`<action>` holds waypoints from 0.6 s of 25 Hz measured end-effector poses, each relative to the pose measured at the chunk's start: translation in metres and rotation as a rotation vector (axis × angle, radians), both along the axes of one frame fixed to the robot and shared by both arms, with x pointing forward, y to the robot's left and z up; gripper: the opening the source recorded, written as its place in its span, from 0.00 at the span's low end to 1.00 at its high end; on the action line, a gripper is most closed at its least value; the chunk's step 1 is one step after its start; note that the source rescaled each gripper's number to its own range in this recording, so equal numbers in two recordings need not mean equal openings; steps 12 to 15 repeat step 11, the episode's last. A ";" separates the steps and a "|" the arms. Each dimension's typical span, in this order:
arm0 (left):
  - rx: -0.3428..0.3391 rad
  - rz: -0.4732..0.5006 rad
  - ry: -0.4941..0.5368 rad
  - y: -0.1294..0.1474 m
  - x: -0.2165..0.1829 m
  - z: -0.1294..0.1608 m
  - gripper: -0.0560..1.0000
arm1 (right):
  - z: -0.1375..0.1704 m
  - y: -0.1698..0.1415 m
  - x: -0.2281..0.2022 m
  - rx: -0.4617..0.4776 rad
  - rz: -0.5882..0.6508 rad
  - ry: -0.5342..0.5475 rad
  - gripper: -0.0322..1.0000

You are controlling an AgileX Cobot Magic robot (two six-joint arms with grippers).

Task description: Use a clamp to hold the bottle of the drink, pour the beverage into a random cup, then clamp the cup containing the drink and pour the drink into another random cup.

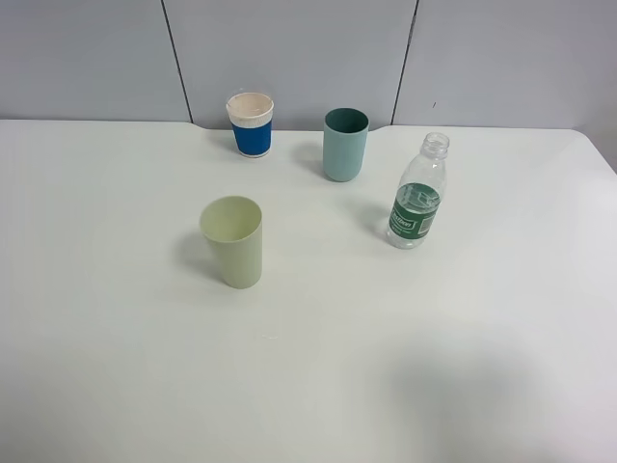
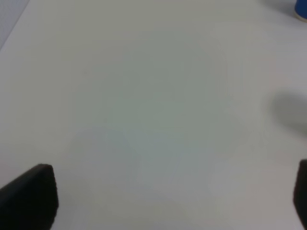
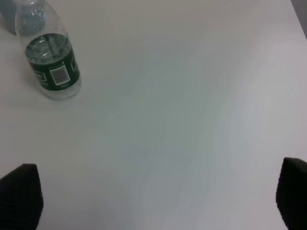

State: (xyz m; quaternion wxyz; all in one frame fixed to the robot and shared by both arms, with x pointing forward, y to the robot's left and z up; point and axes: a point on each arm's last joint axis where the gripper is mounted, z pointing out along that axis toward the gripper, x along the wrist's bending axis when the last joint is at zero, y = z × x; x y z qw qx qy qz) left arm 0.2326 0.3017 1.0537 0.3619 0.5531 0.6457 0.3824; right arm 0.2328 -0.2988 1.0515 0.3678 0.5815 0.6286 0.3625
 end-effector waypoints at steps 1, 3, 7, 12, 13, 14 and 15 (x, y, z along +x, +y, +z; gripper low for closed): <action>0.000 0.000 0.000 0.000 0.000 0.000 1.00 | 0.000 0.000 0.000 0.000 0.000 0.000 0.94; 0.001 -0.001 0.000 0.000 0.000 0.000 1.00 | 0.000 0.000 0.000 0.000 0.000 0.000 0.94; 0.001 -0.001 0.000 0.000 0.000 0.000 1.00 | 0.000 0.000 0.000 0.000 0.000 0.000 0.94; 0.002 -0.001 0.000 0.000 0.000 0.000 1.00 | 0.000 0.000 0.000 0.000 0.000 0.000 0.94; 0.002 -0.001 0.000 0.000 0.000 0.000 1.00 | 0.000 0.000 0.000 0.000 0.000 0.000 0.94; 0.002 -0.001 0.000 0.000 0.000 0.000 1.00 | 0.000 0.000 0.000 0.000 0.000 0.000 0.94; 0.002 -0.001 0.000 0.000 0.000 0.000 1.00 | 0.000 0.000 0.000 0.000 0.000 0.000 0.94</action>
